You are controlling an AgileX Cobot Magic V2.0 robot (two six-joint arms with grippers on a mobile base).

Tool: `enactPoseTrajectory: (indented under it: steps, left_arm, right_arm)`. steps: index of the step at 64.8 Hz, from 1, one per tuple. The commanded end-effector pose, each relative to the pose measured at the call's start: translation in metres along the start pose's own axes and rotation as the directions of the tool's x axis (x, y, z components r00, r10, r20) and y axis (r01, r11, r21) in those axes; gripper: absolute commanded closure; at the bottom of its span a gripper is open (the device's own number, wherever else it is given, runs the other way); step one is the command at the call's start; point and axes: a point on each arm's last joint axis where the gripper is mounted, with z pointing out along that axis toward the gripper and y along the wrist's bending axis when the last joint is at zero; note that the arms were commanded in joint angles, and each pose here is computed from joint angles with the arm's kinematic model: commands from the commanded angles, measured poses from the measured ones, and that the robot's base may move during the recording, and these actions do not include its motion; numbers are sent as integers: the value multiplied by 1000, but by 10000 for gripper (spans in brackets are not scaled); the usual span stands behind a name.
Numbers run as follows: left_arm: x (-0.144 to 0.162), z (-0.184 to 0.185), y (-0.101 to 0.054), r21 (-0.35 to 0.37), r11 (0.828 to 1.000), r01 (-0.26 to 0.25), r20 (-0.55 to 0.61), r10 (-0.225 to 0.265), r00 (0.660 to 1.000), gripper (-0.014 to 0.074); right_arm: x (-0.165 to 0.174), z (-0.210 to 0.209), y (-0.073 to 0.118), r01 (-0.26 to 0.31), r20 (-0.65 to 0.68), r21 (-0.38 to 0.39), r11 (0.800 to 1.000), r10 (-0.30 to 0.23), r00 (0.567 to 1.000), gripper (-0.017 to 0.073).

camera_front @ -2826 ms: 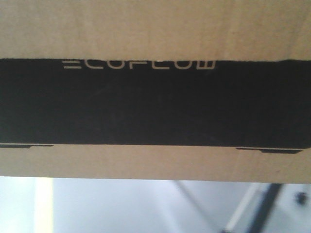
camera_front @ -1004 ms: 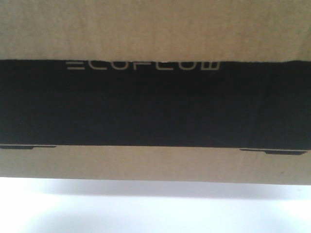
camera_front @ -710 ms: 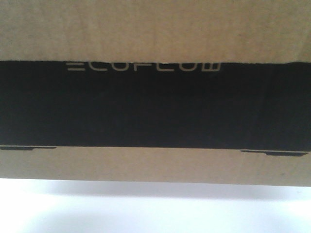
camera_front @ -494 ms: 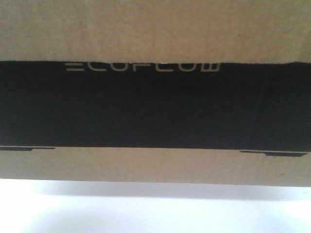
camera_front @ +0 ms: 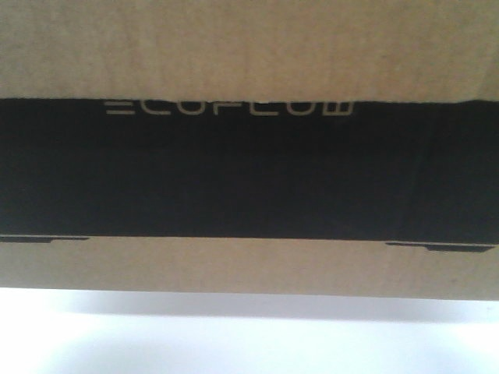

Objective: Grab box from left shelf to table start
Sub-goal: 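Hold the box with both grippers as the base approaches the white table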

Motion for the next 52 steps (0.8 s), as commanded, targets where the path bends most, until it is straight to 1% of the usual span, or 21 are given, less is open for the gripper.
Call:
enactPoseTrajectory:
  steps: [1,41,47,52]
  left_arm:
    - [-18,-15,-9,130,991,34,171,-56,984,696]
    - [-17,-15,-10,148,988,44,157,-67,985,696]
    - [-17,-15,-10,148,988,44,156,-67,986,696]
    - [-17,-15,-10,148,988,44,156,-67,986,696]
  right_arm:
    - [-17,-8,2,27,146,-25,999,-23,989,503]
    - [-19,-8,4,26,160,-39,999,-19,987,503]
    - [-21,-4,6,-16,149,-43,999,22,989,503]
    - [-25,3,8,-11,120,-16,1000,12,993,503]
